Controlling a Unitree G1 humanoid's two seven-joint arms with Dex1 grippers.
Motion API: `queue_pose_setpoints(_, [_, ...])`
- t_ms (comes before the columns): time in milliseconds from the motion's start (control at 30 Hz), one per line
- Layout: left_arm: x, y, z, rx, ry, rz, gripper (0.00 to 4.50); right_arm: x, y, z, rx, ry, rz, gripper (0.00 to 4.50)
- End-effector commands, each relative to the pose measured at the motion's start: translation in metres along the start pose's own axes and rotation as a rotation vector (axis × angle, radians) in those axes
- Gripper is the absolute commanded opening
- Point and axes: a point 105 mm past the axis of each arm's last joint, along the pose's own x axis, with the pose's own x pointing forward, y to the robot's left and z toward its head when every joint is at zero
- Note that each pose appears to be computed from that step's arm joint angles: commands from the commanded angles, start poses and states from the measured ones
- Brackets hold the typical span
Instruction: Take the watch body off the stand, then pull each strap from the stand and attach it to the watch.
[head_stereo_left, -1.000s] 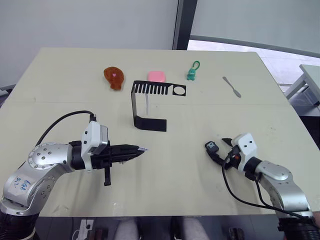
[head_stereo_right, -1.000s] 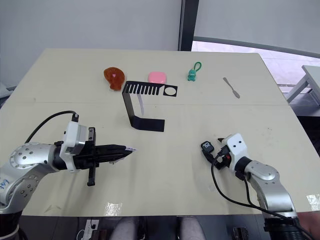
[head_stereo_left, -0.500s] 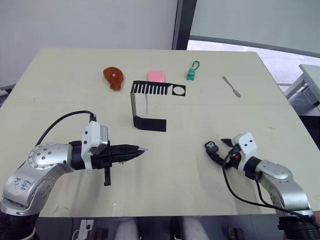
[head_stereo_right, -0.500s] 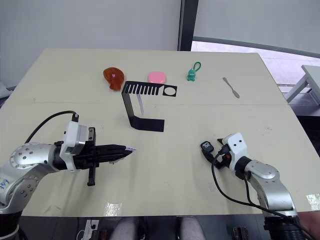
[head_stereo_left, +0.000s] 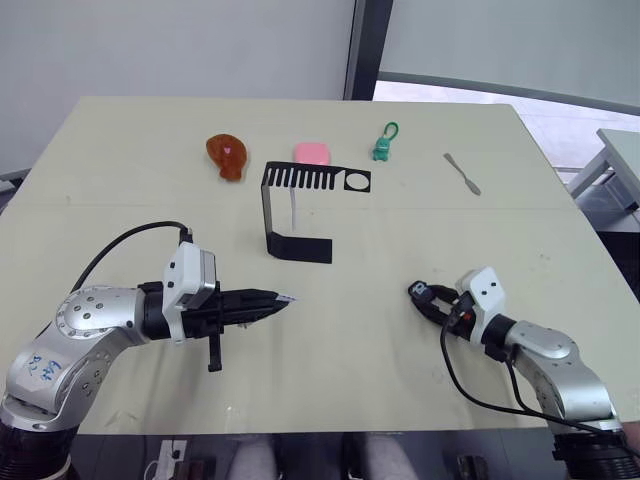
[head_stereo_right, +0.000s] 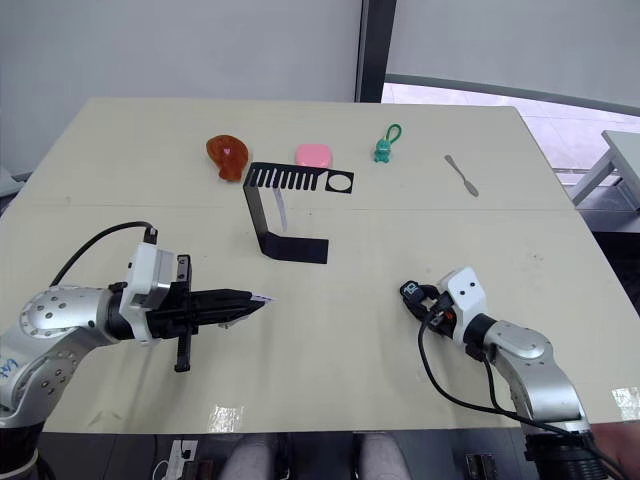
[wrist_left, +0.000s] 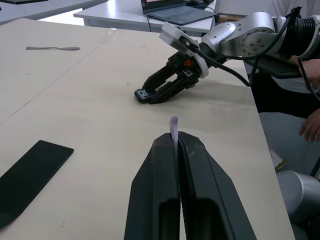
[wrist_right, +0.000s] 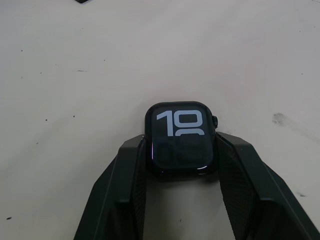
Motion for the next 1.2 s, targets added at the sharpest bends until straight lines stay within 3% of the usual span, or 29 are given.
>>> queue_pose_setpoints(33, [0.001,-0.004,0.006,0.026,-0.016,-0.013,0.0,-0.002,0.0,-0.027,0.041,0.096,0.005,1.51])
queue_pose_setpoints(167, [0.001,-0.004,0.007,0.031,-0.016,-0.011,0.0,-0.002,0.001,-0.021,0.025,0.065,0.026,1.51])
queue_pose_setpoints(300, [-0.001,0.0,0.01,0.067,-0.019,0.007,0.0,-0.004,0.001,0.004,0.037,-0.002,0.085,1.51])
queue_pose_setpoints(433, [-0.008,0.009,0.017,0.159,-0.011,0.041,0.0,-0.01,0.015,0.03,0.139,-0.017,0.242,1.51])
queue_pose_setpoints(600, [-0.02,0.014,0.014,0.312,0.119,0.009,0.0,-0.023,0.054,0.054,0.335,0.041,0.553,1.51])
queue_pose_setpoints(767, [-0.017,0.017,0.023,0.384,0.129,-0.017,0.0,-0.021,0.084,0.077,0.563,0.073,0.737,1.51])
queue_pose_setpoints(1000, [-0.001,0.01,0.027,0.484,0.134,-0.102,0.0,0.001,0.099,0.089,0.783,0.107,0.795,1.51])
queue_pose_setpoints(1200, [0.006,0.011,0.028,0.515,0.141,-0.127,0.0,0.008,0.105,0.093,0.809,0.146,0.81,1.51])
